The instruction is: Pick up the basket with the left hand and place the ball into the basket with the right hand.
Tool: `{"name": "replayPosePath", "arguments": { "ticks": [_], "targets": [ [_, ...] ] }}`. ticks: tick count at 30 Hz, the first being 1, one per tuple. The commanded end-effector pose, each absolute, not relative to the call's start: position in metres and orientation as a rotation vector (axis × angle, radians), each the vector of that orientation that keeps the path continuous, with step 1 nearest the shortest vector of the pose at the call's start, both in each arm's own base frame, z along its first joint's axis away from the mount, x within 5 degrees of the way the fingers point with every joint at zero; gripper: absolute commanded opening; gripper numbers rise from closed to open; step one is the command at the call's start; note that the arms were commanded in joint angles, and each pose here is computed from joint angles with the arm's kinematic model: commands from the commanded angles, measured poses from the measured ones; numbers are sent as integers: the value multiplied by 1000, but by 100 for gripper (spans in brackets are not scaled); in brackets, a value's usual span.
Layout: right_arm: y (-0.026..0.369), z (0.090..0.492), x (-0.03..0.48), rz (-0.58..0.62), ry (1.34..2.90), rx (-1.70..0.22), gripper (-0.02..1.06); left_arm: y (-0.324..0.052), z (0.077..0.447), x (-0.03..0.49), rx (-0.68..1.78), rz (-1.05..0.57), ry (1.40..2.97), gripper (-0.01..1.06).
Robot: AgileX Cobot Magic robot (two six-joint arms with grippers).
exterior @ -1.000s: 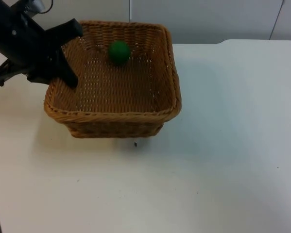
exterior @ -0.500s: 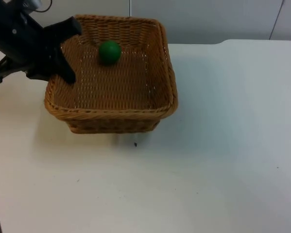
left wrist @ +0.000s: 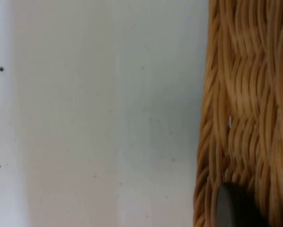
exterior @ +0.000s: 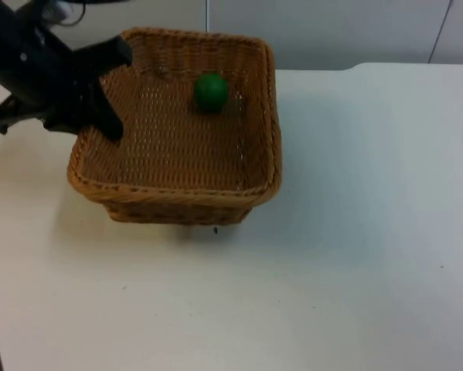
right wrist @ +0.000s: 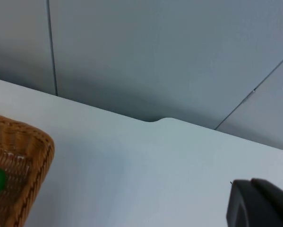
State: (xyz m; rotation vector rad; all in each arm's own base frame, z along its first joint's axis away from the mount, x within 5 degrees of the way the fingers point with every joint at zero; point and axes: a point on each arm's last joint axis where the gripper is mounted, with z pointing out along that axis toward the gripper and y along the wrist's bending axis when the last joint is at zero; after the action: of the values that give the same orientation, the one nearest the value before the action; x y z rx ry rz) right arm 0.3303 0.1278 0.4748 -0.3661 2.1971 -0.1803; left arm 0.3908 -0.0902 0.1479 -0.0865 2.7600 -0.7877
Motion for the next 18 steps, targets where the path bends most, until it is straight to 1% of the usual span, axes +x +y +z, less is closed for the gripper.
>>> {"name": "replayPosePath", "arguments": {
  "ticks": [1,3,8,18],
  "targets": [
    [126,477,329,-174,2193,-359,0,-93,143,390,-111,-822,2769,0],
    [126,477,329,-174,2193,-359,0,-93,131,391,-124,-823,2797,0],
    [127,477,330,-172,2187,-359,0,-95,114,393,-113,-847,2799,0],
    [127,478,330,-171,2185,-357,0,-97,92,393,-143,-878,2832,0]
  ]
}}
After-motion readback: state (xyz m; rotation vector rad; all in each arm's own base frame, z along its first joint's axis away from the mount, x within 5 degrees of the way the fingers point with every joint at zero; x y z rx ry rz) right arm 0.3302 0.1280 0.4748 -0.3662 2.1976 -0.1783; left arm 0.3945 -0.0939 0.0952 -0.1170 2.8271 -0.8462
